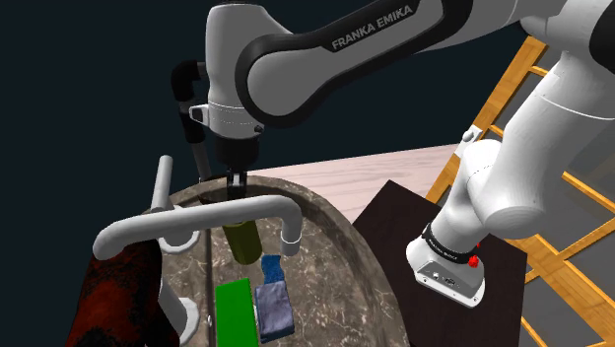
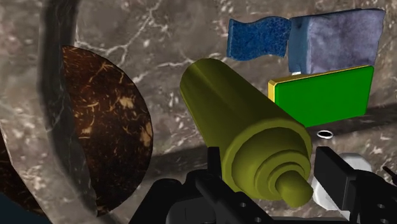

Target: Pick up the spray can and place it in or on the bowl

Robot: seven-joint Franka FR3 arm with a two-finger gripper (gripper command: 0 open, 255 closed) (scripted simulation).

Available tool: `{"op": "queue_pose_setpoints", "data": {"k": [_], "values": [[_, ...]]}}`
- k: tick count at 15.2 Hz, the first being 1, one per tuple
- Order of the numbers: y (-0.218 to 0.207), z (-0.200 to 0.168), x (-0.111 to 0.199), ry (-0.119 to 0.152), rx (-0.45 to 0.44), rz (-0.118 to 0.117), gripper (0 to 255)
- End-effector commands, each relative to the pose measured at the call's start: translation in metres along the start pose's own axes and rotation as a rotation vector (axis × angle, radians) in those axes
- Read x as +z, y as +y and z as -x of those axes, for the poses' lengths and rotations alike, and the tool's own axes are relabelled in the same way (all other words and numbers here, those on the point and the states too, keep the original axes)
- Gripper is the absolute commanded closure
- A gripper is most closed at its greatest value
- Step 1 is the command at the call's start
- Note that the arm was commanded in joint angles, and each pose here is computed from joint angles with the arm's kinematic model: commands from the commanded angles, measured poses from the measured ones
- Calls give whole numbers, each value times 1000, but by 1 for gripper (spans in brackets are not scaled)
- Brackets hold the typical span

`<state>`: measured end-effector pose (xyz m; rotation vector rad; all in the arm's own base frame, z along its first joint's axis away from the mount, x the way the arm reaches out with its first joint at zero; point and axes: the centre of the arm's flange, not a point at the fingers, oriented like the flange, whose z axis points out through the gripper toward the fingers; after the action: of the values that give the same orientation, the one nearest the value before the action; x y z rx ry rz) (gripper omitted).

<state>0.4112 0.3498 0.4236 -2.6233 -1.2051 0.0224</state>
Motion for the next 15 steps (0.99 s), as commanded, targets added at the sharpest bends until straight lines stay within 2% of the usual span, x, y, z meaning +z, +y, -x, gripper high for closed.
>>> {"op": "queue_pose_setpoints", "data": {"k": [1, 15], "values": [[-3, -1, -8, 0, 0, 0, 255], [-20, -7, -80, 0, 0, 0, 255]]}}
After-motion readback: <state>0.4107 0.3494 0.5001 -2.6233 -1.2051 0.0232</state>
